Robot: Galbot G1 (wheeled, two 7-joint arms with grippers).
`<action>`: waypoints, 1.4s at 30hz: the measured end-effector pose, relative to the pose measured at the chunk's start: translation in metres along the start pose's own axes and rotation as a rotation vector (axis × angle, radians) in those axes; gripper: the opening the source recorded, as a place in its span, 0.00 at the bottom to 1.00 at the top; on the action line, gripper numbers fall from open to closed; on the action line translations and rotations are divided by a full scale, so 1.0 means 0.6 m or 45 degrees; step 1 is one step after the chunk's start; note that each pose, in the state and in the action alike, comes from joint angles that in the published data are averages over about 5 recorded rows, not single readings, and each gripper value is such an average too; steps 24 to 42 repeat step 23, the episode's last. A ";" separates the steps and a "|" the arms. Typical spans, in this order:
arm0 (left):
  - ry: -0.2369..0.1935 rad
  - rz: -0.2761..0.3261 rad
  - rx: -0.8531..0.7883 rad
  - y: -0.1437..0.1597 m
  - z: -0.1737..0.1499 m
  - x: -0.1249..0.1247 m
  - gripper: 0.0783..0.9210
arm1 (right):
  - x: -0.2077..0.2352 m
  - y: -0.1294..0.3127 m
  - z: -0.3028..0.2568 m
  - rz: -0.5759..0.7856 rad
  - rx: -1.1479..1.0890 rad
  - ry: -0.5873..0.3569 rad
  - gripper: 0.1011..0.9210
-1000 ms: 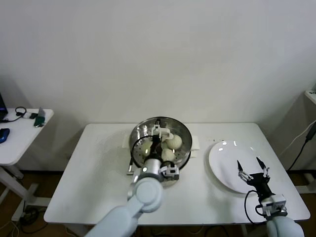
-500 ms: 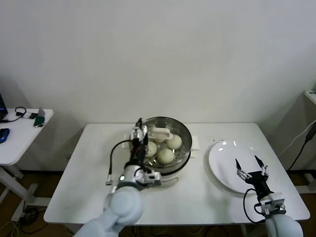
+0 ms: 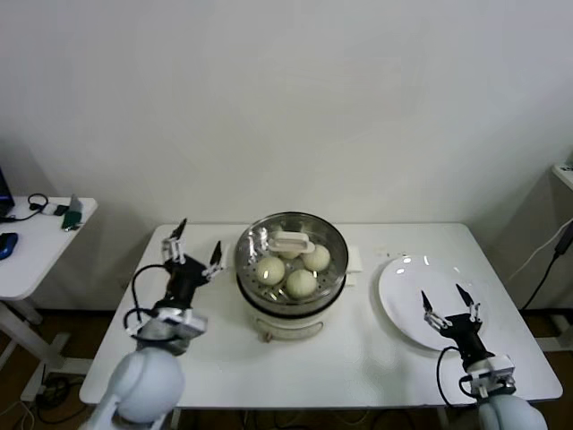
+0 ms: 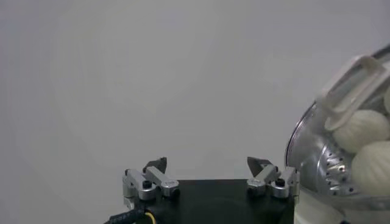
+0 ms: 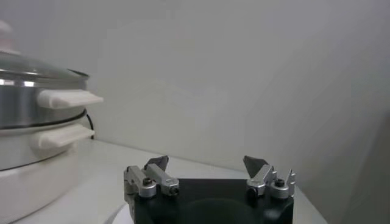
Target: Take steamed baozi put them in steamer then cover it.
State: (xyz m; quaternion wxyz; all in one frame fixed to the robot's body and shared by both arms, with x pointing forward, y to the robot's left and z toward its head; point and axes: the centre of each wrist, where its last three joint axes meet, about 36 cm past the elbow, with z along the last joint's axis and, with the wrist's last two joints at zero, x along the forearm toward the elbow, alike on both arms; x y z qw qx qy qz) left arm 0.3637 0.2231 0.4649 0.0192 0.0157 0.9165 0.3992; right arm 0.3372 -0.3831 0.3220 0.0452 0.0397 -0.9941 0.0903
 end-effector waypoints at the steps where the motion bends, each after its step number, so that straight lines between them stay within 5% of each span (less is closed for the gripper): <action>1: -0.003 0.002 0.054 0.002 0.014 0.004 0.88 | 0.002 0.002 0.000 -0.003 -0.004 -0.002 0.88; 10: 0.035 -0.007 0.471 -0.027 0.130 0.049 0.88 | 0.009 0.017 -0.004 -0.027 -0.031 -0.024 0.88; 21: 0.081 -0.063 0.670 -0.069 0.211 0.099 0.88 | 0.004 0.032 -0.008 -0.062 -0.036 -0.047 0.88; 42: 0.084 -0.069 0.681 -0.071 0.215 0.102 0.88 | 0.003 0.034 -0.008 -0.065 -0.038 -0.048 0.88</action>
